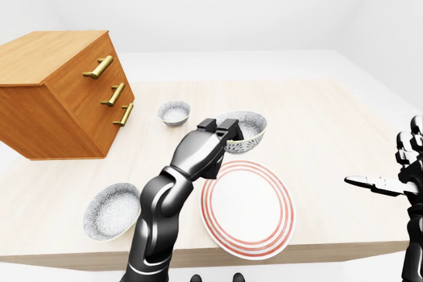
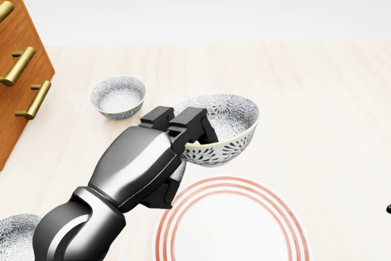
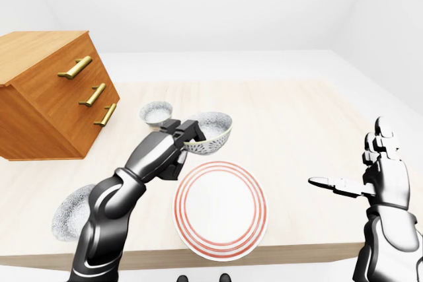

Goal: Put the bowl in the middle on the plate.

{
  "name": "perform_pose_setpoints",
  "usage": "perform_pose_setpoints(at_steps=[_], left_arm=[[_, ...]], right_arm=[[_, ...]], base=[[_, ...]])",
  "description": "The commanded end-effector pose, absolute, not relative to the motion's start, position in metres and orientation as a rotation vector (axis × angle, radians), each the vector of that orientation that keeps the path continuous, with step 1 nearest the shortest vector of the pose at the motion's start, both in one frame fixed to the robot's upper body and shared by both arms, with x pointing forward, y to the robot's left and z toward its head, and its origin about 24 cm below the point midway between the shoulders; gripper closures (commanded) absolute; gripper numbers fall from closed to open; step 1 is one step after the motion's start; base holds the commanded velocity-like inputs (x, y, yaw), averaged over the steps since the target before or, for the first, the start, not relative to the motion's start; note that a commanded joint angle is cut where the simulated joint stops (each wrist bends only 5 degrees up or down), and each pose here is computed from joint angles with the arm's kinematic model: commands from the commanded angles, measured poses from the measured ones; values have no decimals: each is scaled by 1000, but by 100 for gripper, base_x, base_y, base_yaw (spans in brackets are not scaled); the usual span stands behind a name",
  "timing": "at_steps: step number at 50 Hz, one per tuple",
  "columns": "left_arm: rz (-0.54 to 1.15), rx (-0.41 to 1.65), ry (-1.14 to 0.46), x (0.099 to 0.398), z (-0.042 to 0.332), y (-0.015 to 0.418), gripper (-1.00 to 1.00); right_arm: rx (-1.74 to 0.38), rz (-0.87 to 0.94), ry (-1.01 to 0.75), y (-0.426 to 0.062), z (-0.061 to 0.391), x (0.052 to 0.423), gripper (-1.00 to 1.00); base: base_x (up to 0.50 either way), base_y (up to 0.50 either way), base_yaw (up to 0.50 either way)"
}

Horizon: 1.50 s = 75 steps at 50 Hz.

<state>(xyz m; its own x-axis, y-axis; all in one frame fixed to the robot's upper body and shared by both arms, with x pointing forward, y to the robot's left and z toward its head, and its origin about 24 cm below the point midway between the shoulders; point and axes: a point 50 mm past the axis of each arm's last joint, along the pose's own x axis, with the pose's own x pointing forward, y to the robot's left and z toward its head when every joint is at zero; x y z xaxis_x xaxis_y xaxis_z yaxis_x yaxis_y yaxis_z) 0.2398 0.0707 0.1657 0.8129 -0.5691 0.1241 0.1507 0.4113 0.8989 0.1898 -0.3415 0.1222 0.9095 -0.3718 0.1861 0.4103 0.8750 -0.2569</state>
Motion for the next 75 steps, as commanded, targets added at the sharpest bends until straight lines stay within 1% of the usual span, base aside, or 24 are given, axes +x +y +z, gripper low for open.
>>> perform_pose_setpoints(at_steps=[1, 14, 22, 27, 35, 42, 52, 61, 75], left_arm=[[-465, 1084, -456, 233, 154, 68, 100], [-476, 1083, -450, 231, 151, 66, 100], [-484, 1087, -455, 224, 152, 63, 100], [-492, 1086, -443, 224, 144, 60, 100], [-498, 1080, -448, 221, 144, 59, 100], [-503, 1074, -429, 217, 136, 59, 100], [-508, 1072, -428, 215, 134, 58, 100], [-516, 1067, -424, 209, 130, 55, 100], [-526, 1064, -398, 208, 121, 56, 100]], right_arm=[[-297, -409, -126, -342, 121, 190, -100], [-299, -409, -118, -342, 119, 191, -100], [-292, -410, -102, -343, 116, 191, -100], [-293, -411, -104, -343, 116, 191, -100], [-291, -411, -100, -343, 115, 191, -100], [-307, -407, -128, -341, 122, 189, -100], [-297, -409, -108, -342, 117, 191, -100], [-313, -404, -138, -340, 125, 189, -100], [-300, -406, -112, -342, 118, 191, -100]], base=[[0, 0, 0], [0, 0, 0], [0, 0, 0], [0, 0, 0], [0, 0, 0], [0, 0, 0], [0, 0, 0], [0, 0, 0], [0, 0, 0]])
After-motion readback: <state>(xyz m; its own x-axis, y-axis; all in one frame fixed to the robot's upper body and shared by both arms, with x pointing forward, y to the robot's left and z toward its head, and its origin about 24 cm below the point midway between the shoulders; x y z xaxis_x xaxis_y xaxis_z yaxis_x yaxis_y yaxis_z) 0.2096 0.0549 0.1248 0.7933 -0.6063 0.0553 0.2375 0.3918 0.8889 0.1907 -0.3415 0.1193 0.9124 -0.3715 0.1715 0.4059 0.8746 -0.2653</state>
